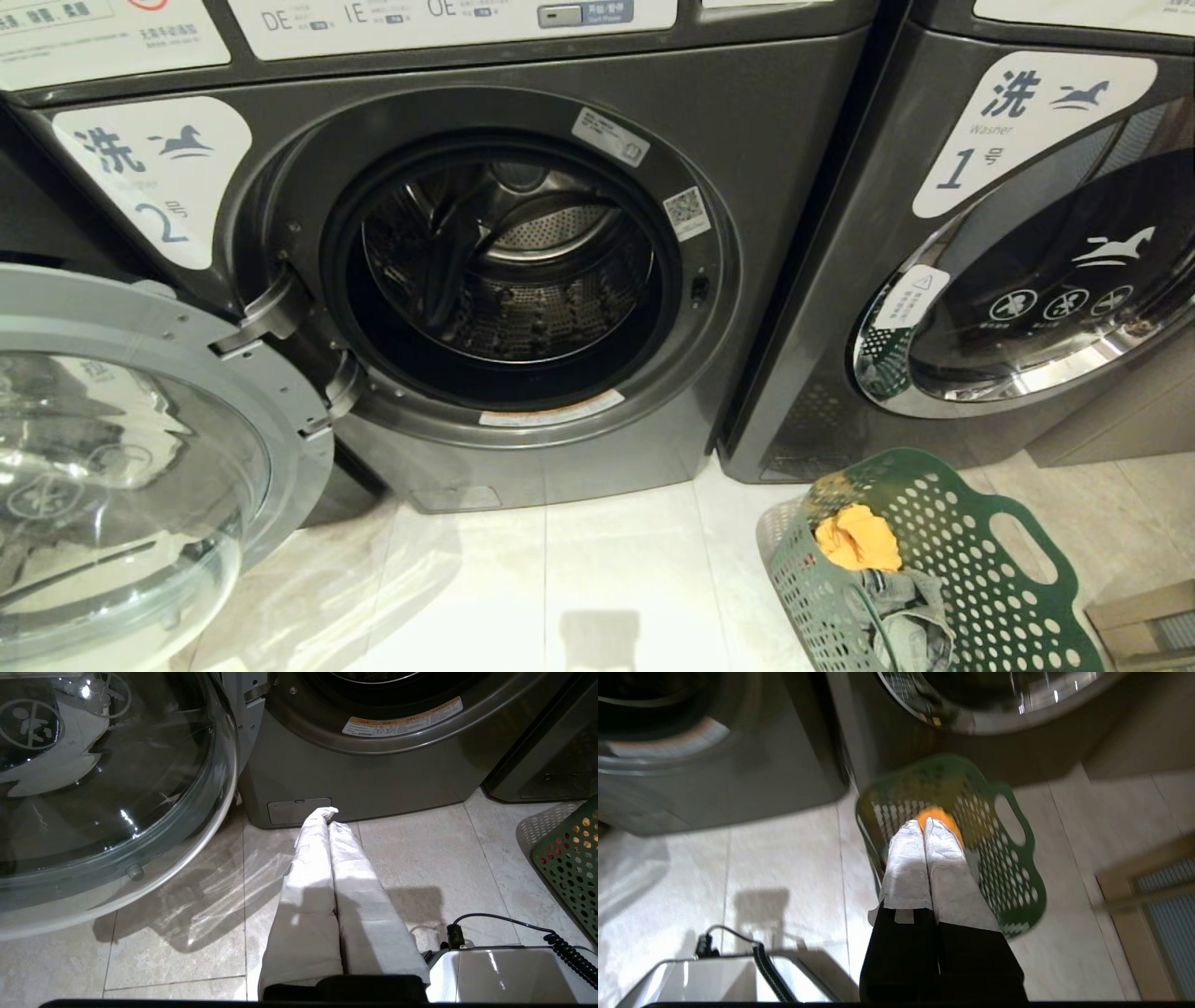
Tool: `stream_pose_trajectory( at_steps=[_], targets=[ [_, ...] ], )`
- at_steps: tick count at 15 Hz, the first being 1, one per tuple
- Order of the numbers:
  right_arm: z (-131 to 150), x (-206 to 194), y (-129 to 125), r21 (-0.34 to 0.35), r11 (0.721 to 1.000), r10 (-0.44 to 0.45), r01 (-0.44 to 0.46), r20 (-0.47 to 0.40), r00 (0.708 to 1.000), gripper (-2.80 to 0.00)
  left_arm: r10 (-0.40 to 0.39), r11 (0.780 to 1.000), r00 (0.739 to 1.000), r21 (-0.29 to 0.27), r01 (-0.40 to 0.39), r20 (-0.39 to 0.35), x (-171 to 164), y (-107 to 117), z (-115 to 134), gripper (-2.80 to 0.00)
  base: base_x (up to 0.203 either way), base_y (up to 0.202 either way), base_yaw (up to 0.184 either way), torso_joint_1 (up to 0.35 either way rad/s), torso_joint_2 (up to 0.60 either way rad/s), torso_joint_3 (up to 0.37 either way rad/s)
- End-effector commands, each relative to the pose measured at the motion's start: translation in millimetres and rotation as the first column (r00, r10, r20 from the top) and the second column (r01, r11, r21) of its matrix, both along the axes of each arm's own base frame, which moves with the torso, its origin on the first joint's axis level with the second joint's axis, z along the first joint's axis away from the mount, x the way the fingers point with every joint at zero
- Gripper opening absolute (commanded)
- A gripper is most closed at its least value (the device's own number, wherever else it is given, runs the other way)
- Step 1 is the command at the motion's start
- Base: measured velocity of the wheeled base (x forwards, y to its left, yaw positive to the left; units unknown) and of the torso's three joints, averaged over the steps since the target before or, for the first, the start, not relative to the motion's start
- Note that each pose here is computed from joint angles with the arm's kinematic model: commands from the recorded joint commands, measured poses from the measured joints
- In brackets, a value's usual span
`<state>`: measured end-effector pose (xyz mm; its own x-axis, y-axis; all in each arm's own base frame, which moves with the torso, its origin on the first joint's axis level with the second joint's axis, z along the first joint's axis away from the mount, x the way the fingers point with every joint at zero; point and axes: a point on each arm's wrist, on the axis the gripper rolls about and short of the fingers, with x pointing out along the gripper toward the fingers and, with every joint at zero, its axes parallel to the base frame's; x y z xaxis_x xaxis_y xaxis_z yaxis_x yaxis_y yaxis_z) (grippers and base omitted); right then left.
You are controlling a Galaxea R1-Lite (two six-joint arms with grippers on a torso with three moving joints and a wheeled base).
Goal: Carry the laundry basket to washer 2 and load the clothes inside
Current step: Place the clothes into the washing machine
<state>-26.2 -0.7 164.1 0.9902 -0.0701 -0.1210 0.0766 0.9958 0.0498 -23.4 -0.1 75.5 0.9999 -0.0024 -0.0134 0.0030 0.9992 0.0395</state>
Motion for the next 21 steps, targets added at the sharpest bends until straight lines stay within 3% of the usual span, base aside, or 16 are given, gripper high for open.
stream_pose_trajectory(
  at_steps=[1, 4, 7, 13, 14, 16, 21],
  targets=[
    [27, 59, -3, 0.008, 0.998, -0.054, 0.059, -0.285, 0.957, -2.80, 0.001, 1.000, 1.000, -0.001, -0.001, 0.003, 0, 0, 0, -2.80, 0.000, 0.000, 0.000, 0.003, 0.00, -0.193],
    [25, 117, -9, 0.014, 0.991, -0.111, 0.135, -0.497, 0.861, -2.80, 0.001, 1.000, 1.000, -0.001, -0.001, 0.003, 0, 0, 0, -2.80, 0.000, 0.000, 0.000, 0.005, 0.00, -0.199],
    [12, 157, -14, 0.014, 0.980, -0.151, 0.199, -0.602, 0.784, -2.80, 0.001, 1.000, 1.000, -0.006, -0.001, 0.003, 0, 0, 0, -2.80, 0.000, 0.000, 0.000, 0.002, 0.01, -0.200],
    [-28, 199, -20, 0.010, 0.970, -0.174, 0.243, -0.668, 0.723, -2.80, 0.001, 1.000, 1.000, -0.007, -0.001, 0.003, 0, 0, 0, -2.80, 0.000, 0.000, 0.000, 0.001, 0.00, -0.154],
    [-38, 203, -20, 0.010, 0.969, -0.173, 0.248, -0.688, 0.705, 0.00, 0.001, 1.000, 1.000, -0.008, -0.001, 0.003, 0, 0, 0, -2.80, 0.000, 0.000, 0.000, 0.001, 0.00, -0.032],
    [-63, 214, -22, 0.006, 0.966, -0.173, 0.257, -0.722, 0.669, 0.00, 0.001, 1.000, 1.000, -0.010, -0.001, 0.004, 0, 0, 0, -2.80, 0.000, 0.000, 0.000, 0.000, 0.00, 0.000],
    [-139, 255, -42, 0.006, 0.948, -0.211, 0.320, -0.739, 0.639, 0.00, 0.001, 1.000, 1.000, -0.009, -0.001, 0.003, 0, 0, 0, -2.80, 0.000, 0.000, 0.000, 0.000, 0.00, 0.000]
  ],
)
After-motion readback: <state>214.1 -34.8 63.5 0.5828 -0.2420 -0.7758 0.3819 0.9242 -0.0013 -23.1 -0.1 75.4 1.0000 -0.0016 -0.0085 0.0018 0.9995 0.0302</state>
